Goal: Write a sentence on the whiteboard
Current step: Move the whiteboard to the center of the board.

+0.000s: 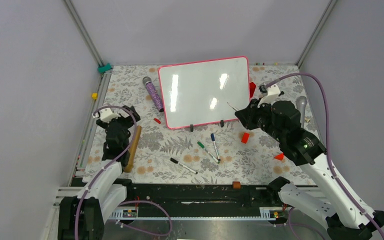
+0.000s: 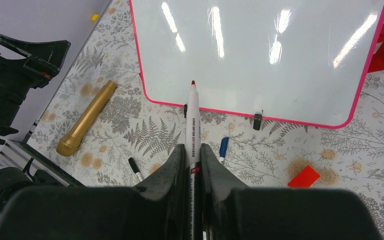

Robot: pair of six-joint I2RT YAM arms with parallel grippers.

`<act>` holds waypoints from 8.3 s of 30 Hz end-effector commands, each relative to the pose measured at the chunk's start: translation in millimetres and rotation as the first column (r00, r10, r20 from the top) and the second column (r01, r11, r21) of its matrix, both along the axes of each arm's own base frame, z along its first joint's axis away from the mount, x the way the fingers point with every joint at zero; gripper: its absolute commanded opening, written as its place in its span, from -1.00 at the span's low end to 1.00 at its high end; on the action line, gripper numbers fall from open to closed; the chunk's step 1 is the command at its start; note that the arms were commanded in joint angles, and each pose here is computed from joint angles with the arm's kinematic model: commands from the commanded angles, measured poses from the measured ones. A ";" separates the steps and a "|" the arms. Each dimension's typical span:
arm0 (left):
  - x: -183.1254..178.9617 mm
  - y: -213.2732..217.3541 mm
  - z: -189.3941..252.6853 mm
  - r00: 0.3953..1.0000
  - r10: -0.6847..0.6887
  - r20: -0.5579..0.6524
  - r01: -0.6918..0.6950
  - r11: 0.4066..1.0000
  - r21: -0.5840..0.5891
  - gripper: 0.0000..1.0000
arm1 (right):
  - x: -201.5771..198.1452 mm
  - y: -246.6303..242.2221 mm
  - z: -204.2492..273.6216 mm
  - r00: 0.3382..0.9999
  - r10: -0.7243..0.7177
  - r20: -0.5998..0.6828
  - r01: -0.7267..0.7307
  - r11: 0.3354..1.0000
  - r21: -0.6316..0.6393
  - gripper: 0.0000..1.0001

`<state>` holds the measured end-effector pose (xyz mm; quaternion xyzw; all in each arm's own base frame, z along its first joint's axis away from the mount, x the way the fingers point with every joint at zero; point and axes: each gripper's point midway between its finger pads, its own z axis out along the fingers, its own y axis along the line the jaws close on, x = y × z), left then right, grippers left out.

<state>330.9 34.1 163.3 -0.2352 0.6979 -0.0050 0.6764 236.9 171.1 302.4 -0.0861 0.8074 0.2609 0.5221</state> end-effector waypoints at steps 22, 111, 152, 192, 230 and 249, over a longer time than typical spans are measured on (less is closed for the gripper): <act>22.2 -128.8 -24.8 0.853 -0.515 -0.089 0.481 0.840 -0.253 0.96 | 2.5 -1.1 -6.3 1.000 -0.001 0.001 0.001 1.000 -0.020 -1.00; 48.1 -181.5 -52.2 0.581 -0.798 0.159 0.732 0.427 -0.531 0.21 | 310.6 -153.3 -37.8 0.691 -0.631 -0.352 0.723 0.597 0.349 -1.00; 70.9 -198.4 -39.8 0.478 -0.846 0.235 0.807 0.318 -0.498 -0.03 | 409.7 -72.2 -134.0 0.714 -0.444 -0.541 0.697 0.530 0.484 -1.00; 16.7 -215.7 -49.4 0.419 -0.895 0.156 0.813 0.292 -0.504 -0.55 | 335.5 -111.5 -110.7 0.695 -0.522 -0.495 0.719 0.523 0.457 -1.00; 27.3 -217.3 -47.7 0.415 -0.895 0.164 0.822 0.292 -0.488 -0.19 | 355.7 -99.5 -135.7 0.716 -0.392 -0.577 0.681 0.574 0.455 -1.00; -3.0 -220.9 -52.7 0.397 -0.910 0.115 0.828 0.302 -0.472 -0.18 | 307.4 -97.7 -133.7 0.722 -0.382 -0.577 0.674 0.578 0.460 -1.00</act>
